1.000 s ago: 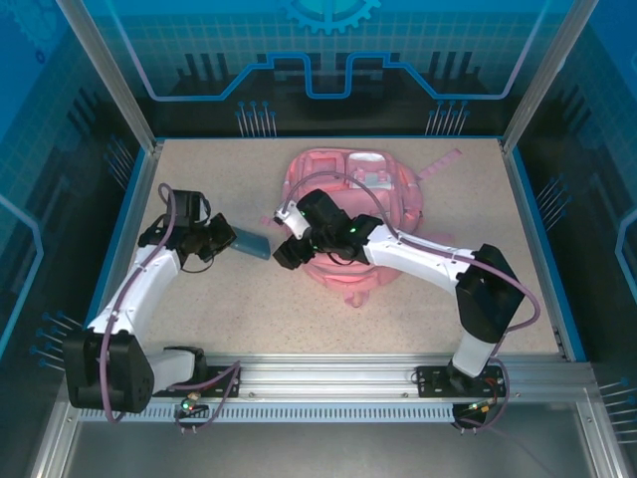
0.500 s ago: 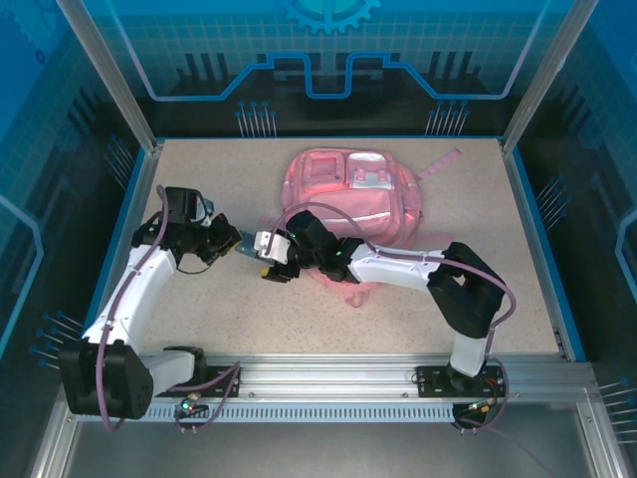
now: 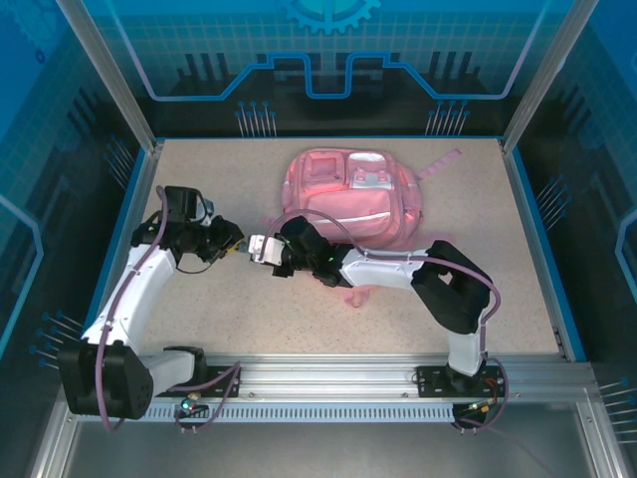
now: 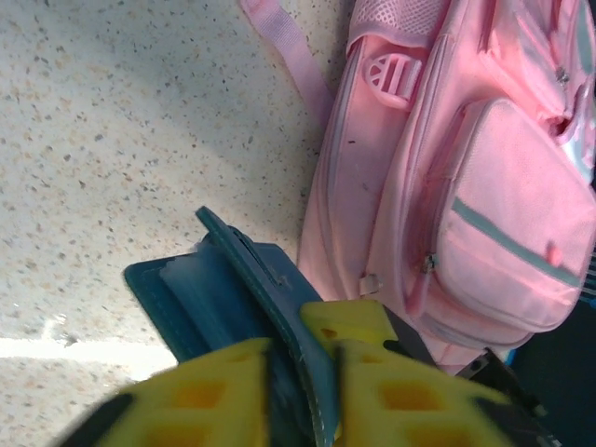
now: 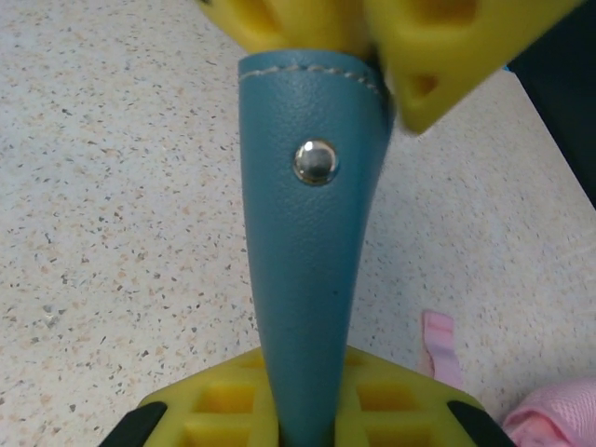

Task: Pack the student bag
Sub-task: Pass the card holder, then open the student bag at the top-center of the table.

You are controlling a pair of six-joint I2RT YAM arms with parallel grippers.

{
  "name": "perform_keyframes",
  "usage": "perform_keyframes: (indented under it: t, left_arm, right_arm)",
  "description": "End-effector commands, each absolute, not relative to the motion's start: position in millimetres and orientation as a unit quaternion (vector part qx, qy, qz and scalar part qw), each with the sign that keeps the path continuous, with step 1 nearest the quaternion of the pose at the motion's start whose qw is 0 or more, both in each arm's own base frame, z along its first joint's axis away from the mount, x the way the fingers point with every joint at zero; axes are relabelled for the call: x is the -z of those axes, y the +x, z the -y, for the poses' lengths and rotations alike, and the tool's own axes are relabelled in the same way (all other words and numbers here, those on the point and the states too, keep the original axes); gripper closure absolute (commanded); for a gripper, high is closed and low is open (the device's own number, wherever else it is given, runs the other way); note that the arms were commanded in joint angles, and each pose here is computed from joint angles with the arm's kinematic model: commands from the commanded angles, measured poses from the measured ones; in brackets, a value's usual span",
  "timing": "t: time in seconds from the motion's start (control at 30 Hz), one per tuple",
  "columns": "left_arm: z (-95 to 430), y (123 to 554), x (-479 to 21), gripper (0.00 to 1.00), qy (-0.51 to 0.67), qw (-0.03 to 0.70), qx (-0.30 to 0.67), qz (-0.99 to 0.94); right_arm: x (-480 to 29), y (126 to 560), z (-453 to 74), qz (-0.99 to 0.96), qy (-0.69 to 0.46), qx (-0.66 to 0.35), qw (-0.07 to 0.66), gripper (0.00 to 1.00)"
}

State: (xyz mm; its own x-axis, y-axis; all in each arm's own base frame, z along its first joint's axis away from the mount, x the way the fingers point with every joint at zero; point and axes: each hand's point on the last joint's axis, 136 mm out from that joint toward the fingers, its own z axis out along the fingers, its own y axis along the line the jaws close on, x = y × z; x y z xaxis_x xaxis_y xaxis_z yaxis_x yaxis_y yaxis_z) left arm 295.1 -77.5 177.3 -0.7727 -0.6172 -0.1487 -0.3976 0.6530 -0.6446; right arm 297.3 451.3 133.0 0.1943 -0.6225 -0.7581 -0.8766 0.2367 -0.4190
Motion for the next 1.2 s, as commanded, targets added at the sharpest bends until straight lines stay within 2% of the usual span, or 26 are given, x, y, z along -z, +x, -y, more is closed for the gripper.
perform_keyframes:
  t: [0.0, 0.03, 0.13, 0.27, 0.43, 0.63, 0.87, 1.0, 1.17]
  left_arm:
    - [78.0, 301.4, -211.5, 0.52, -0.261, 0.227, 0.312, -0.885]
    - [75.4, 304.6, -217.7, 0.45, -0.254, 0.241, 0.305, -0.886]
    - [72.0, 314.3, -236.2, 0.31, -0.233, 0.286, 0.298, -0.88]
    - [87.8, 324.9, -256.7, 0.2, -0.172, 0.337, 0.301, -0.875]
    - [147.6, 330.6, -260.8, 0.11, -0.04, 0.35, 0.308, -0.884]
    - [221.3, 340.9, -240.7, 0.1, 0.131, 0.372, 0.246, -0.885]
    - [291.9, 344.2, -194.3, 0.1, 0.311, 0.335, 0.189, -0.869]
    - [326.1, 345.2, -173.2, 0.15, 0.383, 0.298, 0.197, -0.852]
    - [347.2, 352.4, -148.7, 0.3, 0.434, 0.253, 0.182, -0.845]
  right_arm:
    - [-182.7, 296.9, -437.0, -0.635, -0.55, -0.152, 0.521, 0.89]
    - [-189.2, 295.9, -425.6, -0.653, -0.534, -0.159, 0.514, 0.9]
    - [-210.1, 297.8, -386.4, -0.71, -0.465, -0.18, 0.497, 0.91]
    - [-226.8, 301.0, -321.2, -0.783, -0.354, -0.207, 0.468, 0.92]
    - [-236.3, 298.7, -230.8, -0.853, -0.204, -0.209, 0.433, 0.93]
    - [-232.0, 287.5, -152.7, -0.895, -0.054, -0.213, 0.387, 0.92]
    - [-218.3, 280.8, -115.9, -0.897, 0.057, -0.269, 0.346, 0.93]
    - [-204.4, 279.6, -106.4, -0.894, 0.09, -0.29, 0.329, 0.93]
    - [-203.5, 278.5, -98.5, -0.89, 0.105, -0.297, 0.33, 0.92]
